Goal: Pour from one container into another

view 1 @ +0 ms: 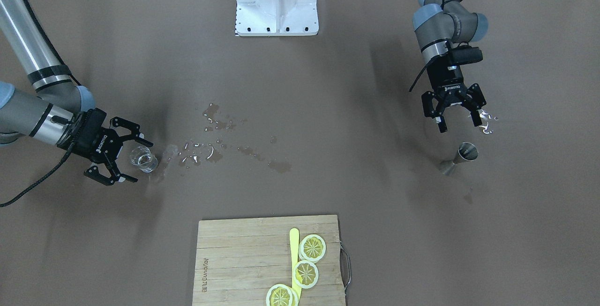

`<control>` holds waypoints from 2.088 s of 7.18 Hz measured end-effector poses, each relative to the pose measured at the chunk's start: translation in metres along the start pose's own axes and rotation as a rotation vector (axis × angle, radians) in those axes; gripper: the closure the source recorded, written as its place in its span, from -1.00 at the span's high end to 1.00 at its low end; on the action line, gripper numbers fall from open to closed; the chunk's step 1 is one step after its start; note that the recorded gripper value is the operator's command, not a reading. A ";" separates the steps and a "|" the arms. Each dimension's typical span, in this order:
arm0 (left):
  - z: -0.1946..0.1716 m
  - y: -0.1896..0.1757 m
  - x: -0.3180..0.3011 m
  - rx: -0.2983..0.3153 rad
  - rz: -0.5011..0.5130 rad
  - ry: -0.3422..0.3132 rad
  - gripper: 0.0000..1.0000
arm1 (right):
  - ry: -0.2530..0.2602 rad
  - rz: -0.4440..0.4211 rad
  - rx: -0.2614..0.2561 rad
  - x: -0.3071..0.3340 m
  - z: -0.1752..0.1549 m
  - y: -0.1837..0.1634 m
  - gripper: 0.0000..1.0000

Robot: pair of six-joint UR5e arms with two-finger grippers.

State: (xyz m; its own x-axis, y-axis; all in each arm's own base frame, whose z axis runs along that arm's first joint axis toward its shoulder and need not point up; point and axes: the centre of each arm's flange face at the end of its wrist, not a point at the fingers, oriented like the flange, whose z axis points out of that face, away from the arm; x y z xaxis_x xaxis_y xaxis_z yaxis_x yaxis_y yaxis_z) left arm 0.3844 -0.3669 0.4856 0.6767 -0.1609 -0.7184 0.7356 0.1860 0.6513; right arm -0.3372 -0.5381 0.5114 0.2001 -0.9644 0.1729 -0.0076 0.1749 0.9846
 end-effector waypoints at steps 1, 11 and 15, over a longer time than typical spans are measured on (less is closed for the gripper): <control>-0.012 -0.020 -0.002 0.002 0.014 0.014 0.98 | 0.001 0.008 0.003 0.002 -0.004 -0.005 0.98; 0.159 -0.242 -0.153 -0.767 0.409 0.192 0.98 | 0.203 0.434 -0.336 0.099 -0.082 -0.073 0.99; 0.171 -0.248 -0.263 -1.114 0.105 0.162 0.98 | 0.368 0.769 -0.583 0.149 -0.132 -0.043 0.99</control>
State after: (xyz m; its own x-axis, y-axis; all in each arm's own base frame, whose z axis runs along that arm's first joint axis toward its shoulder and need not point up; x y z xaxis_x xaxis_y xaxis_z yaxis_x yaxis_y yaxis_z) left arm 0.0287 -0.5368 0.5552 0.6624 0.0183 -0.7489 0.1852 0.9647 0.1874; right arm -0.1776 -0.6636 0.4907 0.6303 -0.4481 0.6340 0.1961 0.8820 0.4285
